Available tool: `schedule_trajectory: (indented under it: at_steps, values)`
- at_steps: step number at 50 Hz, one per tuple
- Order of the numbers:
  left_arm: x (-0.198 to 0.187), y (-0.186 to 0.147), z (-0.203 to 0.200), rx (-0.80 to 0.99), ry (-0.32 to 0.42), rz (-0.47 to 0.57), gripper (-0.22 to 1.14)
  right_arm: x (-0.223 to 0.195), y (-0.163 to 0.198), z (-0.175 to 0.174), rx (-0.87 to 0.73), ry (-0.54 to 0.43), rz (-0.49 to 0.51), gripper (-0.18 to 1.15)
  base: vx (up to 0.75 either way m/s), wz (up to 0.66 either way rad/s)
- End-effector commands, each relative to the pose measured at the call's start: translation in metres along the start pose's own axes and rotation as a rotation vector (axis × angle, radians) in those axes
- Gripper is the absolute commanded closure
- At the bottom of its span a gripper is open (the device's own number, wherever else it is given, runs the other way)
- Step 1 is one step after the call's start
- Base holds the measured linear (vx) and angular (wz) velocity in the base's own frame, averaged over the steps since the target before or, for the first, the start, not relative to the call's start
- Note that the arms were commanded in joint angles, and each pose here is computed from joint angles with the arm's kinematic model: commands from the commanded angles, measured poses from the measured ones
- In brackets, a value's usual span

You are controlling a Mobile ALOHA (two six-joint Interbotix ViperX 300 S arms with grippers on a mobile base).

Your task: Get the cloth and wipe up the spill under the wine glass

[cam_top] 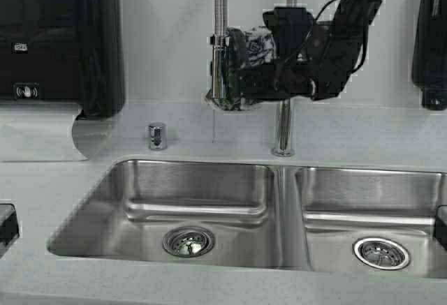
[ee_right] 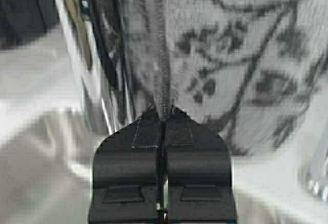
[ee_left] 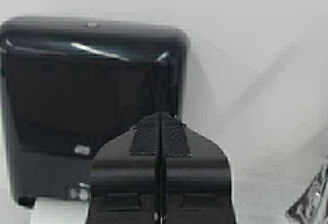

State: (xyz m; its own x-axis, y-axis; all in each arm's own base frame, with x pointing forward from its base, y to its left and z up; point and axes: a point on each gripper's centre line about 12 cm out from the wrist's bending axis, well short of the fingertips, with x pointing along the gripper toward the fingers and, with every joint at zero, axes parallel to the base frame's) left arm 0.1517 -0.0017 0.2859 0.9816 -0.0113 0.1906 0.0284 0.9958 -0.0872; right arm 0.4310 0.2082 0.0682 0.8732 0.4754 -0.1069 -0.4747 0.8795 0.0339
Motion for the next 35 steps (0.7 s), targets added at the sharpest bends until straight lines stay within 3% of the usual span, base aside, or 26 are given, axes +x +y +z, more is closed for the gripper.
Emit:
schedule_trajectory:
  at_steps: [1, 13, 22, 35]
  values:
    - [0.001, 0.000, 0.003, 0.002, -0.008, -0.001, 0.89, -0.007, 0.004, 0.078, -0.046, -0.216, 0.006, 0.92, -0.02, 0.02]
    - [0.001, 0.000, 0.002, 0.002, -0.003, 0.000, 0.89, -0.040, 0.010, 0.198, -0.219, -0.495, -0.030, 0.92, -0.02, 0.01]
    - [0.001, 0.000, 0.001, -0.001, -0.002, 0.000, 0.89, -0.075, 0.014, 0.289, -0.246, -0.712, -0.057, 0.92, -0.04, 0.02]
    - [0.001, 0.000, 0.000, 0.000, 0.000, 0.000, 0.89, -0.109, 0.018, 0.390, -0.255, -0.868, -0.076, 0.92, -0.05, 0.03]
